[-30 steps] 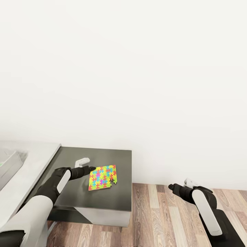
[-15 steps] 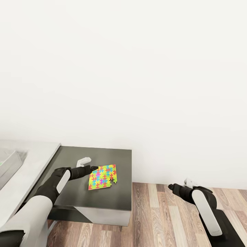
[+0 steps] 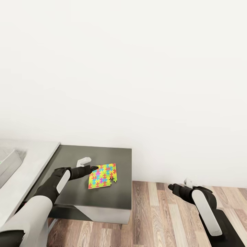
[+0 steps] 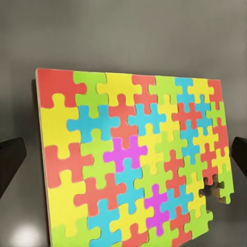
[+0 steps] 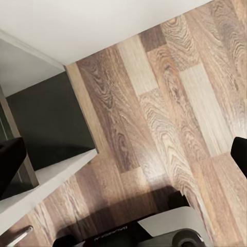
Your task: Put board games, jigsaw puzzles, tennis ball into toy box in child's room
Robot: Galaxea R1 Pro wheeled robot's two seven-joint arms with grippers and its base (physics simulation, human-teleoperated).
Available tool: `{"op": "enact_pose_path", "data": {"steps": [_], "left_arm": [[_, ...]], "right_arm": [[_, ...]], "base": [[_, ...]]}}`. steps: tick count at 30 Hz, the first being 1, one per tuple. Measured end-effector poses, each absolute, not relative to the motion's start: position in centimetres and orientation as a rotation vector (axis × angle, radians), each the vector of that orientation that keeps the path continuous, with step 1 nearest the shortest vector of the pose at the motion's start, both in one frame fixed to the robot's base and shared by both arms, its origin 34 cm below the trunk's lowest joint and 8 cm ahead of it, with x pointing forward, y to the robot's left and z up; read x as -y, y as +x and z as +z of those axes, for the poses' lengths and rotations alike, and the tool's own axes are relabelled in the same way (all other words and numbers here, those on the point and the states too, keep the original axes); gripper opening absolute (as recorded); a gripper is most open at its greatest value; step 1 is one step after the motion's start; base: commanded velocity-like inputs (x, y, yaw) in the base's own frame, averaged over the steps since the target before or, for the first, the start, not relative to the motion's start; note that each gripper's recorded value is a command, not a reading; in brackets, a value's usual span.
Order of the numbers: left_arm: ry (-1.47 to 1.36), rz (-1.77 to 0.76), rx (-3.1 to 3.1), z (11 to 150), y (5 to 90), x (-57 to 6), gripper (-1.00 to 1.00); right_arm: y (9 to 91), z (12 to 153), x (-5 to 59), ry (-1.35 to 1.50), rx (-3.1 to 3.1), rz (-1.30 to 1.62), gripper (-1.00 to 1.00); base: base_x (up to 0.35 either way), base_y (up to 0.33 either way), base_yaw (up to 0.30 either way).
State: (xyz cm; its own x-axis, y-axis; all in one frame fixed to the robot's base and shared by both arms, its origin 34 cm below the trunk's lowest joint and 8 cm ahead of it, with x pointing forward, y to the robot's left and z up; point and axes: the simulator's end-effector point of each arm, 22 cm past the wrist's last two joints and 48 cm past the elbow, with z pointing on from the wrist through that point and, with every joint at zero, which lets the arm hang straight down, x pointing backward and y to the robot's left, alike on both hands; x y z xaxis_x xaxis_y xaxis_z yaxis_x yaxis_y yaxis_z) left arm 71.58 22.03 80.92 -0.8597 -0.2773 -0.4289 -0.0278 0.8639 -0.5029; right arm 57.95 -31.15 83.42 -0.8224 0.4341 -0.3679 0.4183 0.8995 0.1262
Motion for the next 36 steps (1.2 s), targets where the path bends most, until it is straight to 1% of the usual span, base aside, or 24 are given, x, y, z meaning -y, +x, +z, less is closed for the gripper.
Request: {"op": "enact_pose_path", "data": {"steps": [36], "left_arm": [[-0.239, -0.677, -2.577, 78.2, 70.6, -22.0, 1.0]], "right_arm": [[57.2, 81.4, 31.1, 0.632, -2.714, 0.042, 1.0]], "base": [[0.0, 0.0, 0.0]]}}
